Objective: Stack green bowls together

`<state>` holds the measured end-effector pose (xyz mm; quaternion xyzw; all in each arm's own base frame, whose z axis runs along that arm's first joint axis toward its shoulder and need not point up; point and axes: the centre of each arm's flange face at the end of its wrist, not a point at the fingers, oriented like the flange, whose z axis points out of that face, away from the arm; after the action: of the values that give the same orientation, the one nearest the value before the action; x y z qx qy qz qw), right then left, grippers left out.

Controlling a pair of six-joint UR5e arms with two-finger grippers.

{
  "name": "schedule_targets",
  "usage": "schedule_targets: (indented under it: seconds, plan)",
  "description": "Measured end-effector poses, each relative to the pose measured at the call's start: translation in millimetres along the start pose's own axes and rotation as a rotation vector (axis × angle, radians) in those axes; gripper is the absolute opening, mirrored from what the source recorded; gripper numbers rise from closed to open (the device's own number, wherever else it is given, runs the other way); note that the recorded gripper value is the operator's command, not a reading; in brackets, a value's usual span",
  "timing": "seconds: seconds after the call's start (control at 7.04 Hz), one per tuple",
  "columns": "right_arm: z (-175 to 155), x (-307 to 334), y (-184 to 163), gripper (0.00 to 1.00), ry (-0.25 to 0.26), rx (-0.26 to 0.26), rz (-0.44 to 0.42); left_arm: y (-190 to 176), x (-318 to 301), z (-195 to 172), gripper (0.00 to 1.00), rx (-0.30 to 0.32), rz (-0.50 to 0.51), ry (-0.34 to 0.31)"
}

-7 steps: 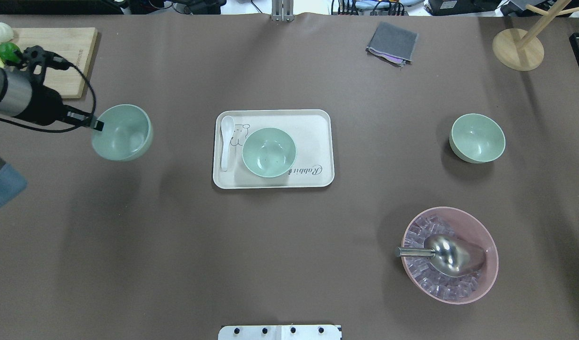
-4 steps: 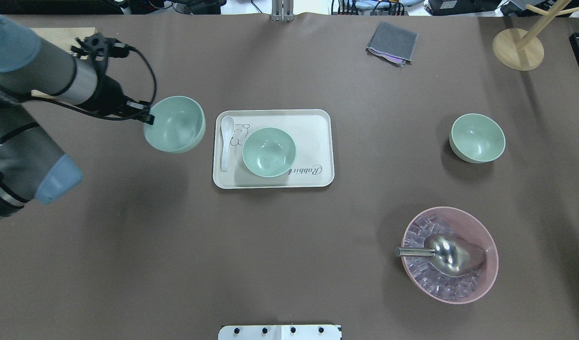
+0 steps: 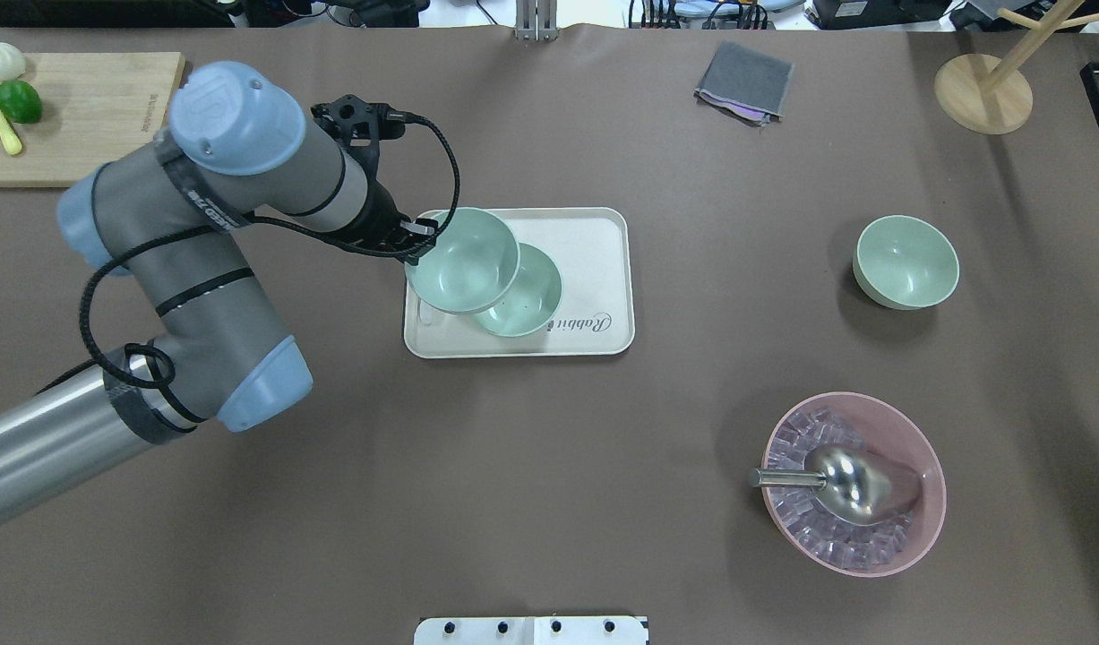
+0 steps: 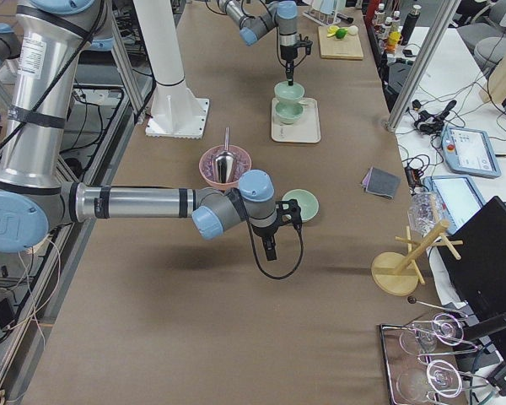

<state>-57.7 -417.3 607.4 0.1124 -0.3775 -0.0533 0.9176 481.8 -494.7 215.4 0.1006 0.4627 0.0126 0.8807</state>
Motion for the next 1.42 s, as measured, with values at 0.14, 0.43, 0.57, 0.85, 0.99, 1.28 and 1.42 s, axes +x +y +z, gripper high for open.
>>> schedule_targets:
  seconds: [0.14,0.43,0.57,0.85,0.99,1.28,1.42]
  plan:
    - [0.0,0.0,0.1,1.00,0.000,0.000,0.000,4.1,11.0,11.2,0.00,-0.001,-0.008,-0.010]
    - [-0.2,-0.4,0.2,1.00,-0.001,0.000,-0.001,7.0,20.4,24.0,0.00,-0.007,-0.015,-0.019]
    - [-0.2,-0.5,0.2,1.00,-0.001,0.000,-0.001,5.6,23.7,28.3,0.00,-0.010,-0.016,-0.023]
    - [-0.4,-0.8,-0.4,1.00,-0.001,0.001,-0.002,-0.3,30.3,36.6,0.00,-0.014,-0.019,-0.032]
    - [-0.5,-1.0,-0.8,1.00,-0.001,0.001,-0.002,-1.6,31.2,38.7,0.00,-0.016,-0.020,-0.035]
    - [-0.6,-1.3,-1.2,1.00,-0.002,0.002,0.000,-2.1,30.6,40.5,0.00,-0.017,-0.017,-0.038]
    - [-0.6,-1.4,-1.3,1.00,-0.002,0.002,0.000,-2.9,29.7,40.4,0.00,-0.015,-0.016,-0.040]
